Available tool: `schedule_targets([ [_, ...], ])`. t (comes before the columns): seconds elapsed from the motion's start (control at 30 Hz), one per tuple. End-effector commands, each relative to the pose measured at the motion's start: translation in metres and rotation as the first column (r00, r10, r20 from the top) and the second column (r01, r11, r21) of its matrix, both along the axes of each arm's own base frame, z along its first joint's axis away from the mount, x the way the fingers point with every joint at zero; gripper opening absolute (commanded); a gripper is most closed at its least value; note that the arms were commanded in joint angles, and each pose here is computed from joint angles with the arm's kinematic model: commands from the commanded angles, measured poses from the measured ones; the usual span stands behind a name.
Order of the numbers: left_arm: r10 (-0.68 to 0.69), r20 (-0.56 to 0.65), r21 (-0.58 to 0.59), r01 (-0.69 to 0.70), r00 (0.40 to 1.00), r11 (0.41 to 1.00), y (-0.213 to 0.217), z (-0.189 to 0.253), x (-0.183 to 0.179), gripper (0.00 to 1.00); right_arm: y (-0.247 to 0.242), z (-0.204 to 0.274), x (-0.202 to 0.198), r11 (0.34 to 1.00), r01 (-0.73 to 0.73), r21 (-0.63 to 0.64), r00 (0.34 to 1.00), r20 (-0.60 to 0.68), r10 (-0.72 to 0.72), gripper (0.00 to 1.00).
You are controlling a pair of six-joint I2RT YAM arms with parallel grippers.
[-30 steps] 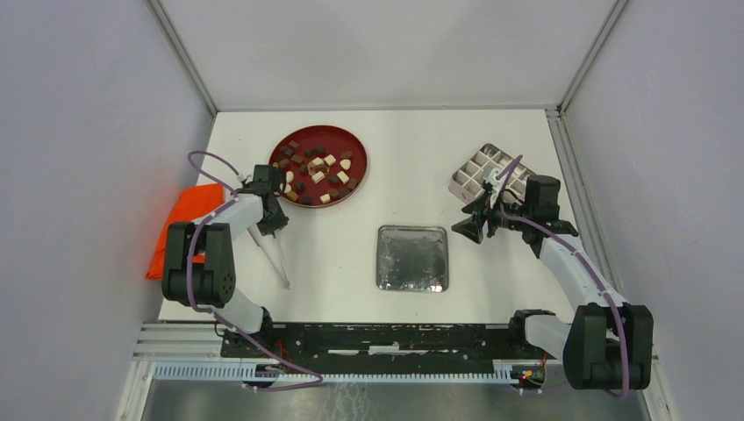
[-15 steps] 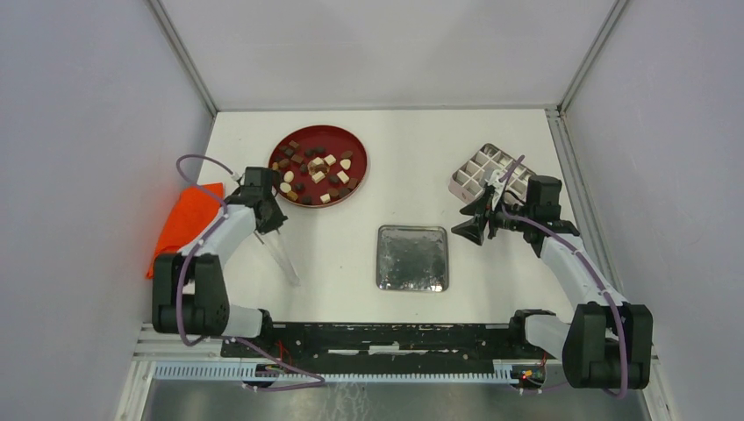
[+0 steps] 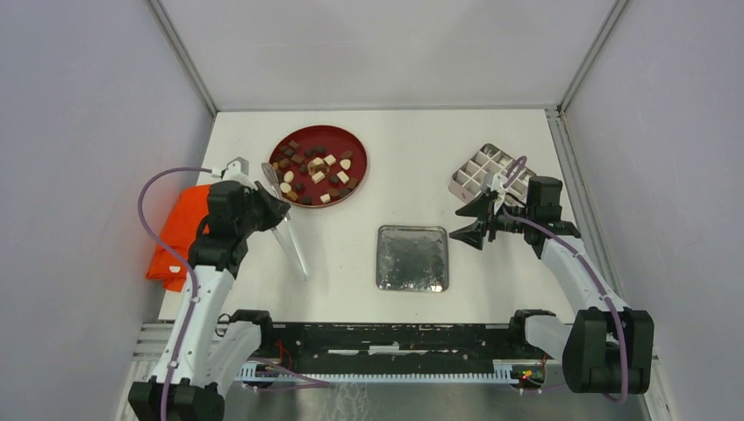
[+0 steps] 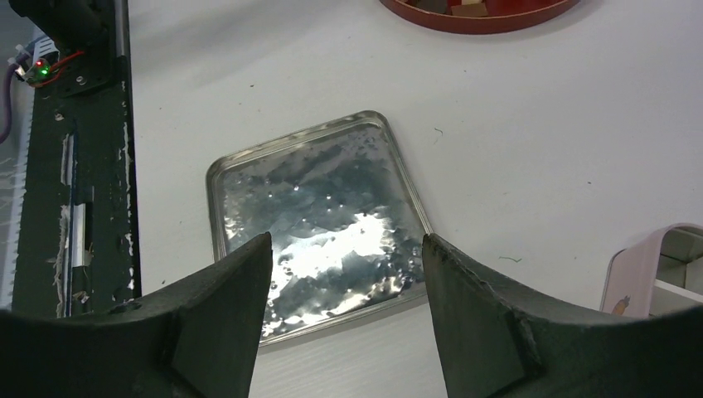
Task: Pack the chocolate
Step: Pick up the clamp from the center of the board.
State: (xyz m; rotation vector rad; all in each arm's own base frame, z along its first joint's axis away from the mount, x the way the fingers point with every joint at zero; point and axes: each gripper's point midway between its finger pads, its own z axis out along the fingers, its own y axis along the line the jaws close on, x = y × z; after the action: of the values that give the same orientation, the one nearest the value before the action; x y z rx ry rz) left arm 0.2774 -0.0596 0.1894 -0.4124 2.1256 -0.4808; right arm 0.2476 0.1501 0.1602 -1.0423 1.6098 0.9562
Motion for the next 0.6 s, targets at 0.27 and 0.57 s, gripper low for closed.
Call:
schedule_targets([
  [0.27, -0.237, 0.447, -0.33, 0.405, 0.863, 0.852, -0.079, 0.117, -0.021, 0.02, 0.035, 0.058, -0.003, 0.986, -0.152, 0.064, 0.987, 0.057, 0.148, 0.73],
  [0.57, -0.155, 0.676, -0.367, 0.512, 0.72, 0.777, -0.103, 0.193, -0.028, 0.02, 0.093, 0.118, -0.01, 0.951, -0.238, 0.196, 0.971, 0.015, 0.24, 0.97],
])
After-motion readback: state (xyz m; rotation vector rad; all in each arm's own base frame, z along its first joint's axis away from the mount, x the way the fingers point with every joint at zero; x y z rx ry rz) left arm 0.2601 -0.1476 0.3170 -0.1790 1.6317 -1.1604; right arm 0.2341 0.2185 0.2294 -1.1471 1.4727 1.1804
